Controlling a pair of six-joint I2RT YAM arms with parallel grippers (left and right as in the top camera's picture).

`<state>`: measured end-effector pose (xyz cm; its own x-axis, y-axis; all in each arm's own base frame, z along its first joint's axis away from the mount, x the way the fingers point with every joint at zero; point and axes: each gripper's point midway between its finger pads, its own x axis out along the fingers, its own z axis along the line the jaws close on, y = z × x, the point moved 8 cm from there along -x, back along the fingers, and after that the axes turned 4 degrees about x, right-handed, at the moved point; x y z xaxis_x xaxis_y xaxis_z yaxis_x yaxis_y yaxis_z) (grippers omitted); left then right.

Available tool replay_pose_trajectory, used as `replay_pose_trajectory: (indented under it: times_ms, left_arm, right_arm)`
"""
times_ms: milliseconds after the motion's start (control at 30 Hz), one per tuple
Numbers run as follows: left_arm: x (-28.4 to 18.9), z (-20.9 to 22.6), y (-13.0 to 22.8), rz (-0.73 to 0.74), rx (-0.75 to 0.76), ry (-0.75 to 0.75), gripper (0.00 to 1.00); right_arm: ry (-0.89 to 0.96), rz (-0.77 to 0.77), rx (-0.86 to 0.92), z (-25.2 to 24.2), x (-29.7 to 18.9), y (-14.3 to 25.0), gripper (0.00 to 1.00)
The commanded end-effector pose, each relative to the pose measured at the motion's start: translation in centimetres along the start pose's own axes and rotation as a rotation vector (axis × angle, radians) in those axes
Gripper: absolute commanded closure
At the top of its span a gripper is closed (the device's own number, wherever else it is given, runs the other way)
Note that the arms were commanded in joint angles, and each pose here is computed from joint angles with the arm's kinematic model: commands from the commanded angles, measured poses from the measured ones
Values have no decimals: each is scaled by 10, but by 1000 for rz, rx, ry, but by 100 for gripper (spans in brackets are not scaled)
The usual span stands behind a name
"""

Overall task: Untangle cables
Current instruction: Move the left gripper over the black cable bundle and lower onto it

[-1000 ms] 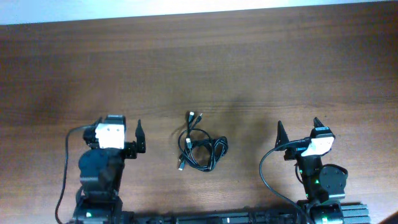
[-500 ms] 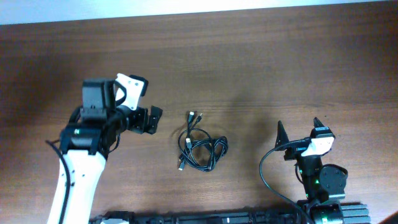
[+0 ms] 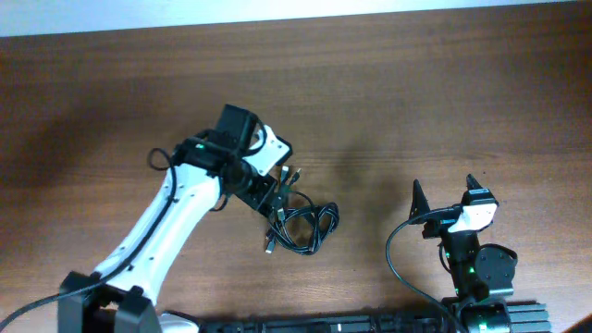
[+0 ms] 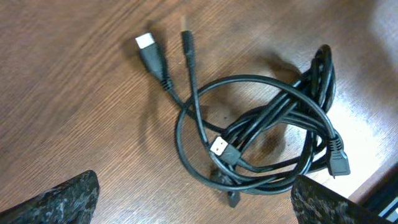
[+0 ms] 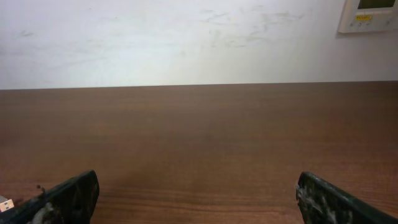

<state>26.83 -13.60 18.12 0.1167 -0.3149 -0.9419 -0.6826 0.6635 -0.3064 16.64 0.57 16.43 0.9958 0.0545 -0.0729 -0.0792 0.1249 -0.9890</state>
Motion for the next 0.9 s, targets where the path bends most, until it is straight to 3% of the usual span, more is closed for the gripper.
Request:
replay_pose_trajectory:
  times_ms: [0,233,533,767,867]
  left_arm:
    - [2,-13,-13,-20,179,-3,1]
    - [22,-55,-29,-30,629,36,1]
    - [46,-51,-42,-49,660,30,1]
    - [59,-52,-21,59,959,107,1]
    - [70,-50,-19,82,1010,130,1]
  right_arm:
    - [5,3,5,-1,0,2,1]
    - [5,3,5,-1,0,2,1]
    - [5,3,5,-1,0,2,1]
    - [5,3,5,-1,0,2,1]
    - [5,3,5,-1,0,2,1]
